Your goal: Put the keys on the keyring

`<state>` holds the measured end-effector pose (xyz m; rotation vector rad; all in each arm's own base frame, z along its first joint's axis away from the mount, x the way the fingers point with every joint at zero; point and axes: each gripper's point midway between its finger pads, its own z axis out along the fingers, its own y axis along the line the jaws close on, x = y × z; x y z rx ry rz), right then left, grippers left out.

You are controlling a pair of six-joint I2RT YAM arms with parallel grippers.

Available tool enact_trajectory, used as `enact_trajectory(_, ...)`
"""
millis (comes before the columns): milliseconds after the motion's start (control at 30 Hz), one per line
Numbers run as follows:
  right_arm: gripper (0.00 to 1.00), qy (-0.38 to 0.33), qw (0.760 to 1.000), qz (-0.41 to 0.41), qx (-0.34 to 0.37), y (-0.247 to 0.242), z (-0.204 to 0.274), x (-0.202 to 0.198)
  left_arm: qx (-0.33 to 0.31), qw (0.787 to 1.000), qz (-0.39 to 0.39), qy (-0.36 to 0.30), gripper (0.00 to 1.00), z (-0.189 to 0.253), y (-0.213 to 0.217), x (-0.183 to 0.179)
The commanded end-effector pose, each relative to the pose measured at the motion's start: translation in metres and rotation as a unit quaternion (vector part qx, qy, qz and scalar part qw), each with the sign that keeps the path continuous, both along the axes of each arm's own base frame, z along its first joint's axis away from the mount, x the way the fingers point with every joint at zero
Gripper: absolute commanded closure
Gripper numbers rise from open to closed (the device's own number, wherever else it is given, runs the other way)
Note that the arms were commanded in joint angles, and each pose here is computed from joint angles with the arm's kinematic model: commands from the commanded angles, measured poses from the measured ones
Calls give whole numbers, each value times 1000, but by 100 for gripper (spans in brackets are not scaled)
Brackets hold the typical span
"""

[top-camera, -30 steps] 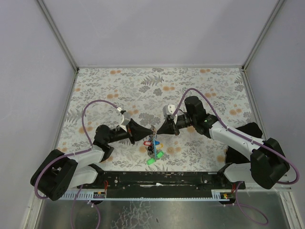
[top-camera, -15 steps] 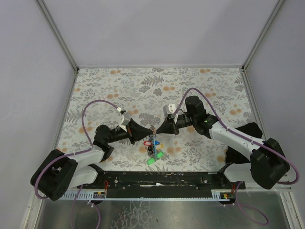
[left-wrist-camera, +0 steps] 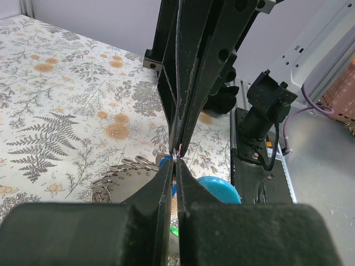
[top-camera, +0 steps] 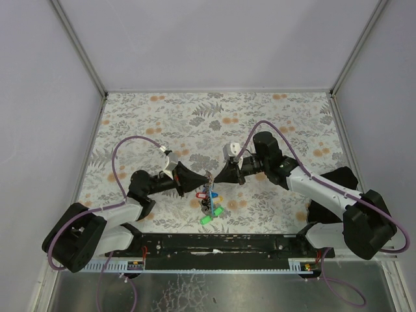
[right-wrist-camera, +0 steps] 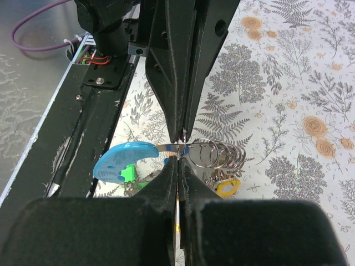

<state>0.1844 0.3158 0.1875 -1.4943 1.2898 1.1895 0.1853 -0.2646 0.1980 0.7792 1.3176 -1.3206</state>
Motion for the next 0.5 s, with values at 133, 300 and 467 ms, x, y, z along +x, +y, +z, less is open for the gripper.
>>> enact_trajectory(133,100,-25,1000,-4,1,-3,6,-4,-37,997,-2,-69,100,35,-1,-1)
enact_trajectory(300,100,-24,1000,3,9,-1,10,-4,-37,997,-5,-69,100,36,-1,-2)
enact_trajectory(467,100,-24,1000,9,17,1,12,-5,-37,997,-7,-69,100,36,-2,-3)
